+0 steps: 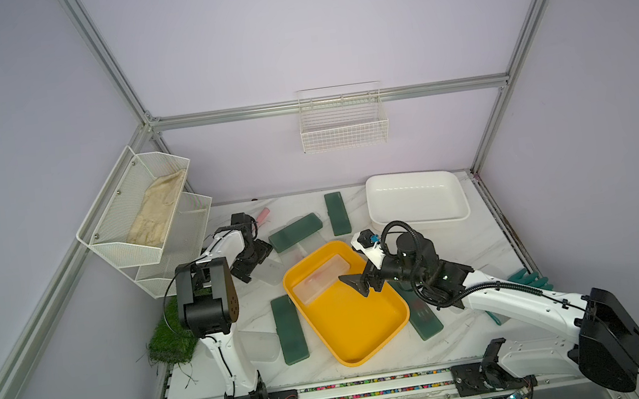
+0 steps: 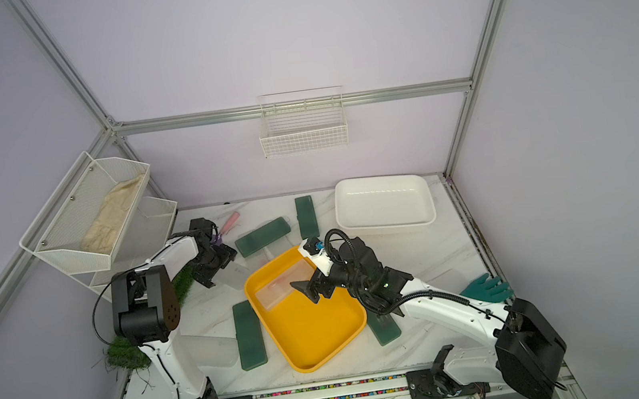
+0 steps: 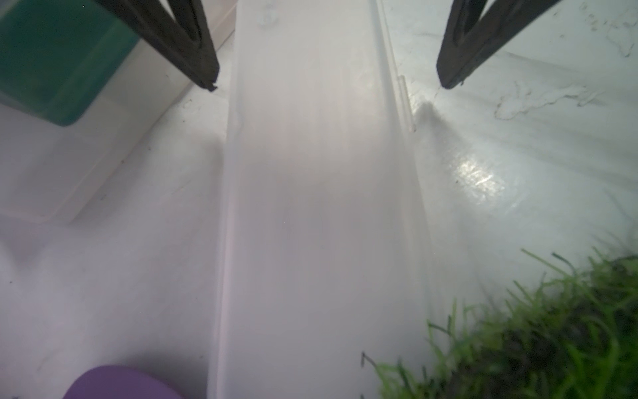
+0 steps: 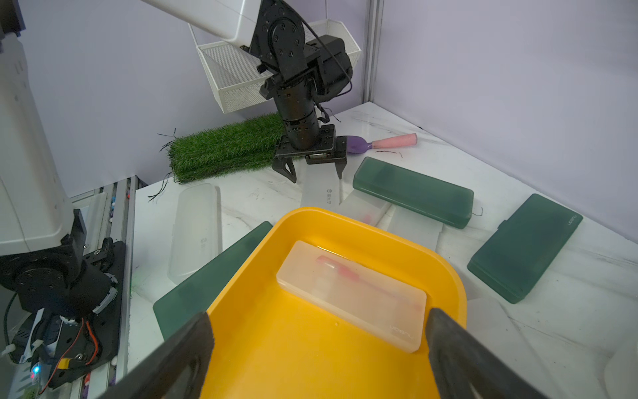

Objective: Place the pencil cases by color into the storage box
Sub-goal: Pick up the pencil case from the center of the board.

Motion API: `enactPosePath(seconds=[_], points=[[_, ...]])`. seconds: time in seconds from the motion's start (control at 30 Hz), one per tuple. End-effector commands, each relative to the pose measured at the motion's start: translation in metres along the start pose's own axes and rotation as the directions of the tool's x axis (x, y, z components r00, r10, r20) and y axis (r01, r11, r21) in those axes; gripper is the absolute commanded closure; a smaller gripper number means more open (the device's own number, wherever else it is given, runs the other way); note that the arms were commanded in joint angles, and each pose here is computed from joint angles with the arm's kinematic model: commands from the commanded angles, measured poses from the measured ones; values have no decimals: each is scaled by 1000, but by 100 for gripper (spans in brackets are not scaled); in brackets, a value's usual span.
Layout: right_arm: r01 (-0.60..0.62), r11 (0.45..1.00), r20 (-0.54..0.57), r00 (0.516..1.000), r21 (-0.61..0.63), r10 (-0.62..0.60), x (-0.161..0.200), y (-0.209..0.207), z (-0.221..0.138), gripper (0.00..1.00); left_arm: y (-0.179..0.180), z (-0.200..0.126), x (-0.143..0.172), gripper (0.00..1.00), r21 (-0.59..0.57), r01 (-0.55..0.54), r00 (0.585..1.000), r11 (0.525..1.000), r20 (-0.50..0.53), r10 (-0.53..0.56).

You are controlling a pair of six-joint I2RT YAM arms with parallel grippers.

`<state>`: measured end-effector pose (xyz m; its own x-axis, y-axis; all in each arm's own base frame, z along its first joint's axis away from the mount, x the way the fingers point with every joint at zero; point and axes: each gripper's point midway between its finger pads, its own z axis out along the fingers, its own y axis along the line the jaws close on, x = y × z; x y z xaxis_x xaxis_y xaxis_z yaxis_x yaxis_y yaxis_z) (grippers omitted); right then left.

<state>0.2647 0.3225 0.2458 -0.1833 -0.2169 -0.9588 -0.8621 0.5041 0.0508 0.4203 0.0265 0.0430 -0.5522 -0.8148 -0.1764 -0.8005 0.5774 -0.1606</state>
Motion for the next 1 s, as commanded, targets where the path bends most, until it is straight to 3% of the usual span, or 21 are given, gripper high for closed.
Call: enactPosePath(seconds=[0.0, 0.97], points=[[17, 1000, 26, 1000, -21, -16, -10, 3, 1, 3, 7, 10, -4, 0, -18, 27, 1000, 999, 16, -26], [-3, 999, -18, 1000, -34, 2, 2, 3, 15, 3, 17, 45, -2, 3, -79, 32, 999, 996, -19, -34]])
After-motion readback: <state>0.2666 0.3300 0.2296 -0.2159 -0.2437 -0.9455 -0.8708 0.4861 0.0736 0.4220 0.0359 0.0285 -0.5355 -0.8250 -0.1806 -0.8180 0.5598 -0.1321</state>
